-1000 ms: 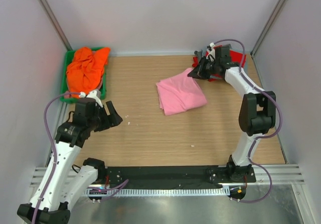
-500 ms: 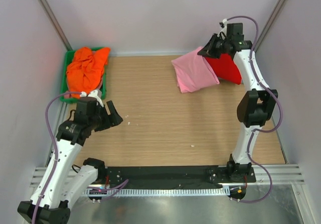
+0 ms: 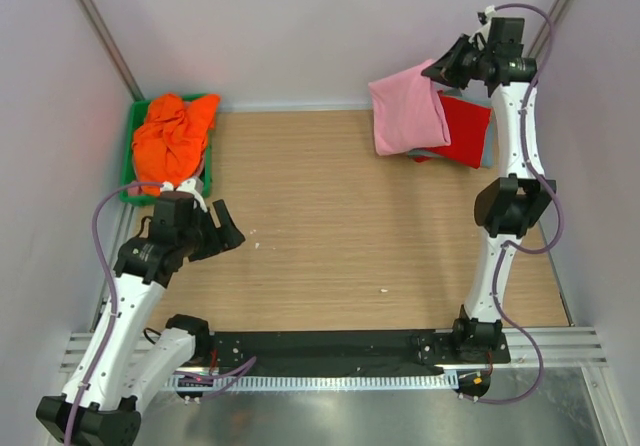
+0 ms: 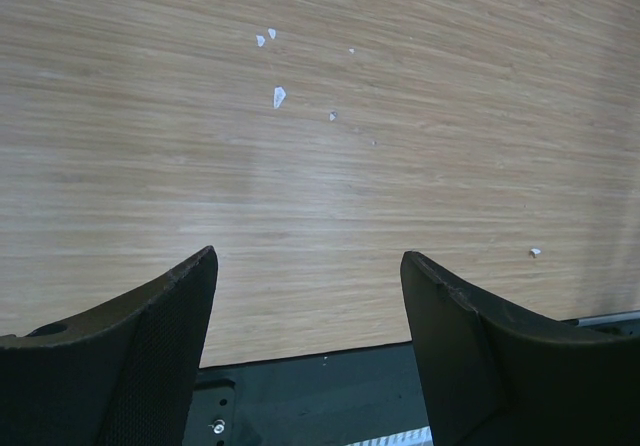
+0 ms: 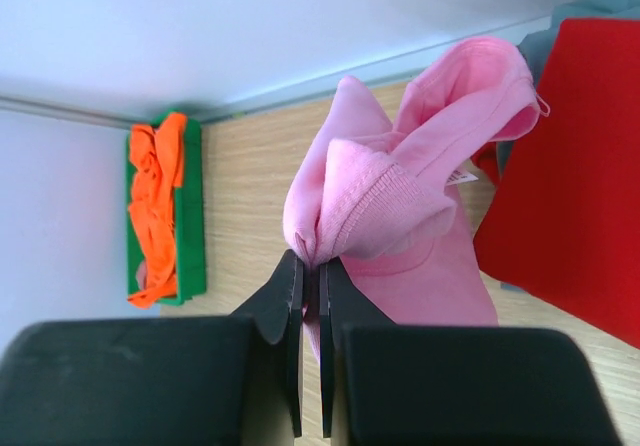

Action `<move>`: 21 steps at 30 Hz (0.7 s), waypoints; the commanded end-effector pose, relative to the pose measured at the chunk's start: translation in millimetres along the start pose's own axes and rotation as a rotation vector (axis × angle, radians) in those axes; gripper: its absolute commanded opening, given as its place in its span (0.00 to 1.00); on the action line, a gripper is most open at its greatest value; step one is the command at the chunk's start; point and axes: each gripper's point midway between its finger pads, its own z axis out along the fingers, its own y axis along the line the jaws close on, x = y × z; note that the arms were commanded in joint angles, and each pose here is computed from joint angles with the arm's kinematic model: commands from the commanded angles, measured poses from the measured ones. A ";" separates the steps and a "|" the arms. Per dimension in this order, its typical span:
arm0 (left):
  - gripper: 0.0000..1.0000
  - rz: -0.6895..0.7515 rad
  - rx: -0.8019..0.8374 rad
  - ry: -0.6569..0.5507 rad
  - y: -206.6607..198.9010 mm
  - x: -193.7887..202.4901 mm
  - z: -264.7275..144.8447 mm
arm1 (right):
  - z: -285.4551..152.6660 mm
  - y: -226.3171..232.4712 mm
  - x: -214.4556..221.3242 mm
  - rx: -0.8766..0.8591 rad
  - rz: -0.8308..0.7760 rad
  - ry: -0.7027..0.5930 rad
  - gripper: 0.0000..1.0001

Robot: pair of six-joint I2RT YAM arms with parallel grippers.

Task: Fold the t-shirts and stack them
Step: Neatly place the folded tshirt to the corner

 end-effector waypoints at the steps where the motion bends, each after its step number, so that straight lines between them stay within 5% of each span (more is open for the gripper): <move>1: 0.75 -0.003 0.007 -0.035 -2.5 -9.8 0.5 | -31.3 26.8 -37.7 -0.118 0.013 -0.094 0.02; 12: 0.74 -0.005 0.003 -0.025 -2.0 -9.6 2.5 | -64.7 -4.2 -73.4 -0.212 0.105 -0.134 0.02; 21: 0.74 -0.012 -0.005 -0.028 0.0 -10.8 2.9 | -48.5 -46.8 -59.9 -0.142 0.149 -0.089 0.02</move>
